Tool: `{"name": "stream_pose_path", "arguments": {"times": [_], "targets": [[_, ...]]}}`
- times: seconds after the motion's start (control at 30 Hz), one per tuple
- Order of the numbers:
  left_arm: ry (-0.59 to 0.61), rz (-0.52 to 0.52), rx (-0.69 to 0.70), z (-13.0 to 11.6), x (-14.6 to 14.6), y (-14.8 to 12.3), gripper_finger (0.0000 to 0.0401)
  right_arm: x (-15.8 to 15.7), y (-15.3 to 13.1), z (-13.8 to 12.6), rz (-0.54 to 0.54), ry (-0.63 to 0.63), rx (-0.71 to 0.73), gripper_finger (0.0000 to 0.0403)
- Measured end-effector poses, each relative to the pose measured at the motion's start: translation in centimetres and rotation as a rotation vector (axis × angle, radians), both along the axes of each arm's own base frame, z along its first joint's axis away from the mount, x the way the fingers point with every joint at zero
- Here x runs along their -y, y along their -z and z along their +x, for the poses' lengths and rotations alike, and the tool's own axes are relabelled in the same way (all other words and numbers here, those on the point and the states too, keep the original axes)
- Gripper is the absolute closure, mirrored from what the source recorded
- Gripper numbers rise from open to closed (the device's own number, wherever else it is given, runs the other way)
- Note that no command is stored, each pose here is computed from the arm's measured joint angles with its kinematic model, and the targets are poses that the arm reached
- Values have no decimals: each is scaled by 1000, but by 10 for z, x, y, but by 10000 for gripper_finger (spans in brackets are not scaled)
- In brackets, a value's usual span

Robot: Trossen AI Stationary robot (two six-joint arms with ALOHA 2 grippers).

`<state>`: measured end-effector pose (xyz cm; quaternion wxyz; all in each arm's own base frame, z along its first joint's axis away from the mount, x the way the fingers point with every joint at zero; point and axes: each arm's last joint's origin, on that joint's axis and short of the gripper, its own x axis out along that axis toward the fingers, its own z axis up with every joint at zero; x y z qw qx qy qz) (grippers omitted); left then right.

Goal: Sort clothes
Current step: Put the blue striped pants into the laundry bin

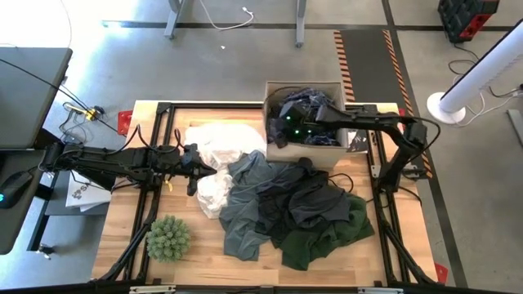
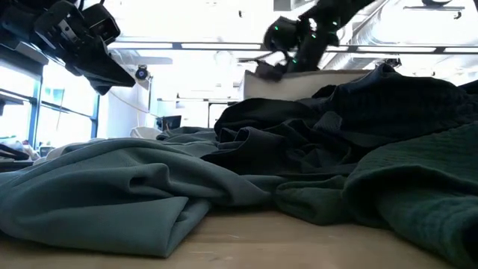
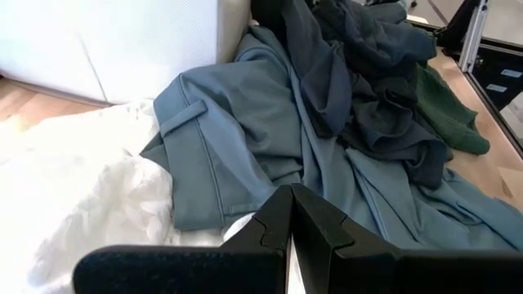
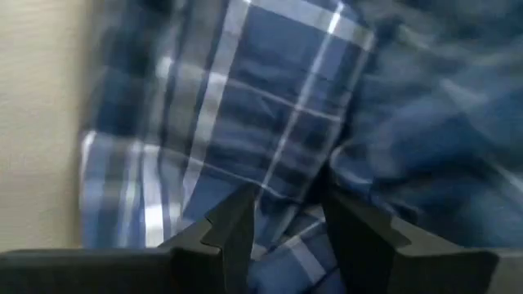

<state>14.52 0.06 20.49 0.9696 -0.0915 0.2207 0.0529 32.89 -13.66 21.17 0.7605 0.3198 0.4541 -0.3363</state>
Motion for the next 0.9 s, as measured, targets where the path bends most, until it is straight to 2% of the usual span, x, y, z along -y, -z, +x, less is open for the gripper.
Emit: {"name": "stream_pose_path", "arguments": {"times": [0.07, 0.17, 0.27, 0.43, 0.57, 0.63, 0.7, 0.9], "targets": [[0, 0, 3, 0, 0, 0, 394, 9, 8, -9, 23, 99, -26, 259], [7, 17, 6, 0, 0, -1, 394, 16, 0, -14, 53, 94, -3, 259], [10, 24, 5, 0, 0, -1, 394, 18, -23, -12, 66, 44, 30, 259], [10, 23, 3, 0, 0, 0, 394, 18, -91, -11, 16, 20, 105, 259], [10, 23, 1, 0, 0, 0, 394, 23, -109, -16, -83, 86, 56, 259], [7, 16, 1, 0, 0, 0, 394, 31, -106, -21, -96, 124, 24, 259], [4, 9, 2, 0, 0, 0, 394, 41, -90, -25, -81, 165, -19, 259], [4, 8, 2, 0, 0, 0, 394, 50, 8, -33, 113, 200, -133, 259]]}}
